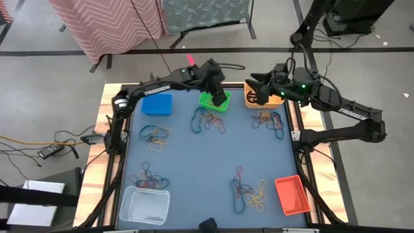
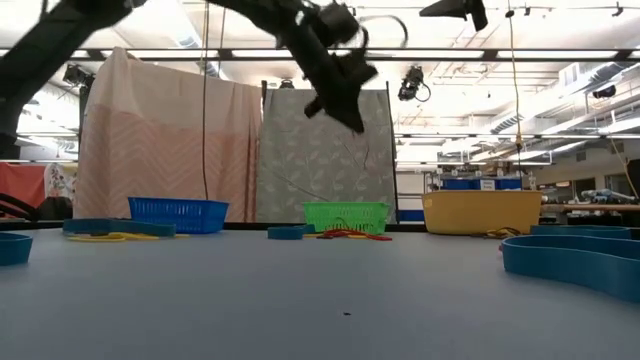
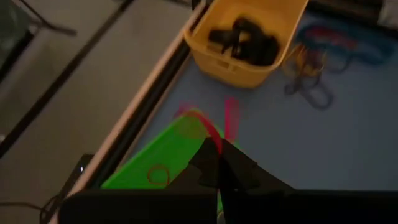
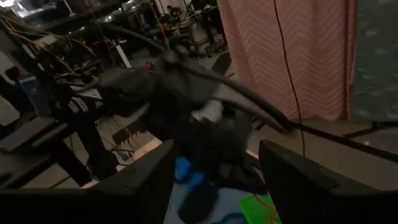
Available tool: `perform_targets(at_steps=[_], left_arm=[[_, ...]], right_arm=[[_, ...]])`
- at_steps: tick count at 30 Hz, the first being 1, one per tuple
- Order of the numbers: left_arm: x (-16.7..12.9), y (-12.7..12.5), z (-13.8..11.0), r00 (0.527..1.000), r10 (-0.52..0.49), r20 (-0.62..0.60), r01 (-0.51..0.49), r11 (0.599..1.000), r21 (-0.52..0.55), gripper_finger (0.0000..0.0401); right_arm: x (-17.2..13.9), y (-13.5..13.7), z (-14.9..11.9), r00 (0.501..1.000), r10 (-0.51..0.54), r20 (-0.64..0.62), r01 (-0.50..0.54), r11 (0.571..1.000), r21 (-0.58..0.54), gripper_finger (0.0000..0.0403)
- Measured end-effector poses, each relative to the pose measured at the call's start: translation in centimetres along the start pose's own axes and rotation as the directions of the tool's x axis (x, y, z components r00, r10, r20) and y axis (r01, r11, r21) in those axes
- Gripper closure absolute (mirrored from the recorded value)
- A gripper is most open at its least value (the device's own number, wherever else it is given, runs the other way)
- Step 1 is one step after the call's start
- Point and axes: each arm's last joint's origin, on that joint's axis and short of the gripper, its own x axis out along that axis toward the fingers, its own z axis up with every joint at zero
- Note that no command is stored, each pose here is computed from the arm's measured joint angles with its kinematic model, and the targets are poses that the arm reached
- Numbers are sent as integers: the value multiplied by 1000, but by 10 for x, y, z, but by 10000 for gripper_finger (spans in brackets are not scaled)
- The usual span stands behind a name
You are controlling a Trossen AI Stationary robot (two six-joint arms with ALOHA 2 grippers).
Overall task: Sort rubber bands into baskets
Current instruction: Put the red rubber band into the green bin, then put the blue rubber band into the blue bin
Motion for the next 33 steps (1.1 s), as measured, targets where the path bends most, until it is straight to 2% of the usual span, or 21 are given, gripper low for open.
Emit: perform_targets(at_steps=[5, 12, 16, 22, 25, 27, 31, 33], left_arm=[[31, 2, -16, 994, 29, -102, -28, 1000, 12, 397], [40, 10, -20, 989, 76, -130, -73, 997, 26, 372], [39, 15, -23, 985, 46, -164, -47, 999, -4, 326], [38, 16, -30, 971, 9, -237, -19, 999, -39, 235], [29, 14, -33, 951, -44, -306, 30, 998, -50, 198], [20, 11, -37, 920, -100, -379, 82, 995, -63, 181], [3, -13, -56, 858, -160, -489, 174, 985, -16, 162], [-9, -27, -67, 850, -171, -498, 204, 979, 14, 161]], right_arm=[[6, 1, -3, 1000, -4, -20, 4, 1000, -4, 162], [14, 1, -7, 999, -13, -44, 13, 1000, -8, 162], [16, 1, -8, 999, -7, -49, 7, 1000, -6, 164], [16, 3, -6, 999, 22, -38, -22, 1000, -1, 164], [16, 3, -5, 999, 29, -25, -29, 1000, 1, 163], [16, 3, -5, 999, 30, -23, -30, 1000, -1, 163], [16, 3, -5, 999, 27, -31, -27, 1000, -5, 163], [16, 3, -6, 999, 27, -37, -28, 1000, -15, 163]])
